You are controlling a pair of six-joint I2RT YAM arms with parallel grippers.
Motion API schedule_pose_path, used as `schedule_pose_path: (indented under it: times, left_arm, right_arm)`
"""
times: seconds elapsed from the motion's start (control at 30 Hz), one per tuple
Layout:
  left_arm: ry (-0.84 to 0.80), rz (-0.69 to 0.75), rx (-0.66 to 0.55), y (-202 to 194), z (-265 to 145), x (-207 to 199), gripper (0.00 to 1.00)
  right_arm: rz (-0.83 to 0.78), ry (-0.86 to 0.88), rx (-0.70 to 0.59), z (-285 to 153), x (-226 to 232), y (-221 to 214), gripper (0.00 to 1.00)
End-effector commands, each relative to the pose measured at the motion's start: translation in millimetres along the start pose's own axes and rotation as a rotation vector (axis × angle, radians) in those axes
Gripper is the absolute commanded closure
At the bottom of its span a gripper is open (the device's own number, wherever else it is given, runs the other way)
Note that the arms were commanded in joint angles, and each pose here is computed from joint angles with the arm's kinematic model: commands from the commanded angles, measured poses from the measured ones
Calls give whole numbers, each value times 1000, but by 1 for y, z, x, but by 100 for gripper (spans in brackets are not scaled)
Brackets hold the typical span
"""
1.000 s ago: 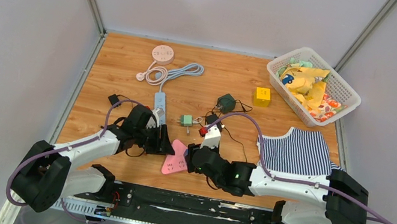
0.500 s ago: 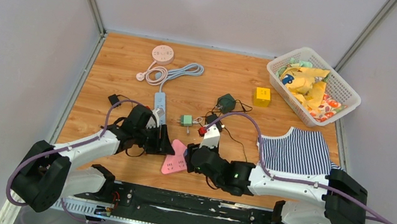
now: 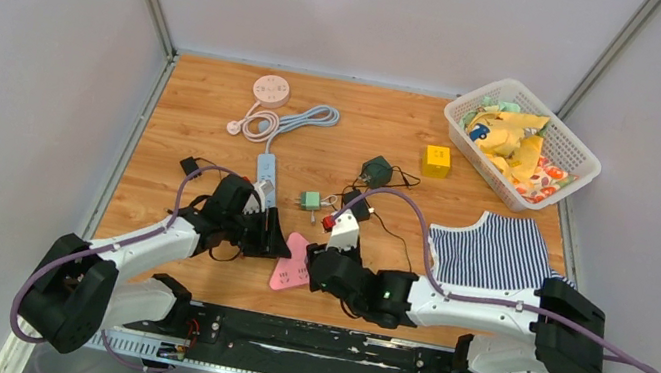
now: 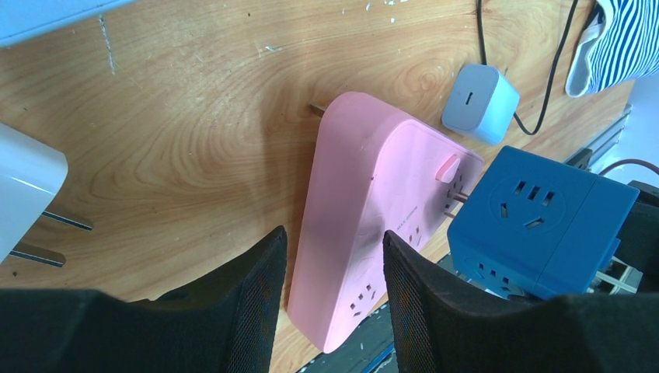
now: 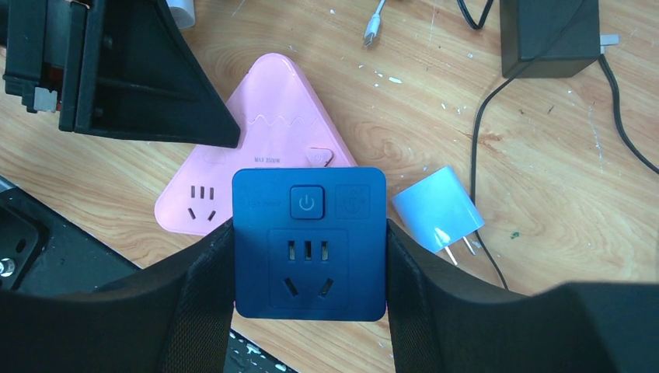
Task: Insert the plug
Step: Insert the plug into the socket.
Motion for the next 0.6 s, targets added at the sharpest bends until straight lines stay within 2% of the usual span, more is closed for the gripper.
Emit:
schedule_pose_path:
  times: [0.0,0.27,0.57]
  left_arm:
    - [-6,1,11,-4,2,2,50]
    - [-6,1,12,-4,2,2,50]
    - [-25,72,1,3,-2,-4,47]
  right_arm:
    - [-80,-81,-9,1,-15,-5,100]
    - [-75,-55,-25,1,-12,-3,100]
    - [-82,9,-113,-9,-6,20,100]
Point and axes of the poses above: each gripper's point midway between its finger pads, its own z axis out along the fingers, its own x axis along the line the jaws close on, y = z × x, the point moved 2 cm from there along -z, back along the fingers, and after that the axes turned 5 degrees about z, right-handed, at the moved point
